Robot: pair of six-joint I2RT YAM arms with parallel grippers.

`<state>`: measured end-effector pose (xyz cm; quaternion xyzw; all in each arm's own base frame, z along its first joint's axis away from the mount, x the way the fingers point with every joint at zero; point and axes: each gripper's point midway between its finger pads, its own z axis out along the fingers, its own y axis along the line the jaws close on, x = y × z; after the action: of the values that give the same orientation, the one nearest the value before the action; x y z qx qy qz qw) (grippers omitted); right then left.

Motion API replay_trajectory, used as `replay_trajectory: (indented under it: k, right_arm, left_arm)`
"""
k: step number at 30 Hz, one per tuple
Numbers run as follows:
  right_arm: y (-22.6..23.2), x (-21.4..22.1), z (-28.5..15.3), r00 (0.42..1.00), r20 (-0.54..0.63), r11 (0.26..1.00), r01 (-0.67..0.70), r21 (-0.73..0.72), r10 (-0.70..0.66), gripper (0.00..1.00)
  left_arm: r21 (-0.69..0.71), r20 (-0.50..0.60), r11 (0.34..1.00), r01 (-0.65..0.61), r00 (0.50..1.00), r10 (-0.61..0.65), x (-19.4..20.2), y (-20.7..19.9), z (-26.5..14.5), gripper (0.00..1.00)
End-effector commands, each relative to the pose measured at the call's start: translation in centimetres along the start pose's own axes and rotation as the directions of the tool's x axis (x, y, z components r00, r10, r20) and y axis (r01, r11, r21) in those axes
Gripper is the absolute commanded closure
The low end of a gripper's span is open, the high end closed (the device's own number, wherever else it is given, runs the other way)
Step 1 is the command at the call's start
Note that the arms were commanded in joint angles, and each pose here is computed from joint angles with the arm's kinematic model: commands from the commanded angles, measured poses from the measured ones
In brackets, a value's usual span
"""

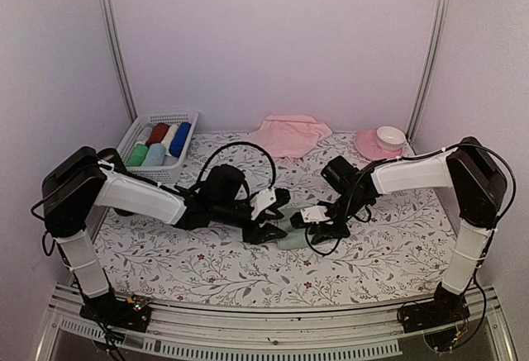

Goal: Roll the towels
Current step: Roll the towel at the center of the board.

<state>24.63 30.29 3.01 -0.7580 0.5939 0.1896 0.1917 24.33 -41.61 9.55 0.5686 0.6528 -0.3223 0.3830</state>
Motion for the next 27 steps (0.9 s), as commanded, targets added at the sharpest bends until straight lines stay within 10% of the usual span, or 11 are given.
replay_trajectory:
  k: [1, 27]
  right_arm:
    - [4.1, -0.5, 0.2, 0.995, 0.038, 0.970, -0.078, -0.229, 0.089, 0.85]
    - [2.9, 1.1, 0.2, 0.976, 0.022, 0.940, -0.204, -0.273, 0.218, 0.84]
  left_arm:
    - [-0.073, 0.005, 0.981, -0.181, 0.983, 0.182, -0.5, -1.8, 1.0, 0.44]
    - [0.028, -0.193, 0.960, -0.278, 0.941, 0.279, 4.2, -5.0, 5.9, 0.61]
